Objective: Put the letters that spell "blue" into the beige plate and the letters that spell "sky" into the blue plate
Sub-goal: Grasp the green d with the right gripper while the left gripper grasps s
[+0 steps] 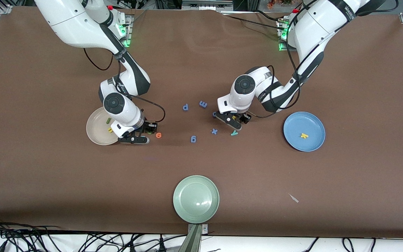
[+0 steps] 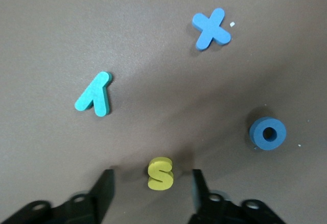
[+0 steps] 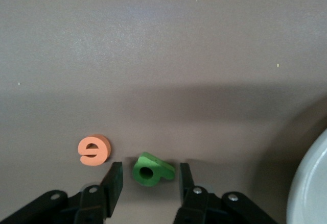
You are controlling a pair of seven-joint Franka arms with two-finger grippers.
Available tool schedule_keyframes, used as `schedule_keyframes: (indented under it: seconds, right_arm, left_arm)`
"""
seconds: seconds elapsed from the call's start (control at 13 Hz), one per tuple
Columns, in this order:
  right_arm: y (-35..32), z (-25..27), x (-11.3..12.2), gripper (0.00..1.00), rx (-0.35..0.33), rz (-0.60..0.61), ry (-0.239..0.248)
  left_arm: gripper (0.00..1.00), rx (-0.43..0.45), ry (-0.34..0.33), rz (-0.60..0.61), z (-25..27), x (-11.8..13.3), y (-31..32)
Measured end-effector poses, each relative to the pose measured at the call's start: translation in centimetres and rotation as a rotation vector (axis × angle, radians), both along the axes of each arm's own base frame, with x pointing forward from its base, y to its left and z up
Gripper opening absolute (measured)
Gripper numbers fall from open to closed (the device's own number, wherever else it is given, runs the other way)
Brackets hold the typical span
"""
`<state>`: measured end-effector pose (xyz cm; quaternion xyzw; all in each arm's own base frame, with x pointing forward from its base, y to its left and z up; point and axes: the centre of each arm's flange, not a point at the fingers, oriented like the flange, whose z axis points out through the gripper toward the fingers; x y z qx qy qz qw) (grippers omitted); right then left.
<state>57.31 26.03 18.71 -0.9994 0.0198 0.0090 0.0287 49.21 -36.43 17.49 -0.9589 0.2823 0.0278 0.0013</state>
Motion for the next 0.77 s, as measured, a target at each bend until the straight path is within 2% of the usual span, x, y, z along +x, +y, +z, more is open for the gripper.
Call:
schedule_keyframes:
  seconds: [0.23, 0.31, 0.46, 0.54, 0.61, 0.77]
  right_arm:
    - [0.0, -0.8, -0.3, 0.53, 0.004, 0.002, -0.005]
    - [-0.1, -1.2, -0.5, 0.53, 0.006, 0.003, -0.007]
    - [-0.1, -1.2, -0.5, 0.51, 0.004, 0.005, -0.011]
    - [-0.2, -1.0, -0.5, 0.42, 0.004, 0.005, -0.014]
    - [-0.1, -0.5, -0.4, 0.39, 0.006, 0.008, -0.022]
    - [-0.8, -0.1, -0.1, 0.39, -0.007, 0.023, -0.022]
  left_arm:
    - [0.26, 0.001, 0.003, 0.001, -0.2, 0.0, 0.1]
    - [0.23, 0.001, 0.002, 0.001, -0.1, 0.0, 0.1]
    - [0.23, 0.000, 0.001, 0.002, -0.1, 0.1, 0.1]
    - [0.23, 0.002, -0.005, 0.003, 0.3, 0.3, 0.2]
    - [0.23, 0.016, -0.010, 0.005, 1.0, 0.7, 0.4]
    - [0.23, 0.078, -0.020, -0.005, 3.4, 1.7, 1.2]
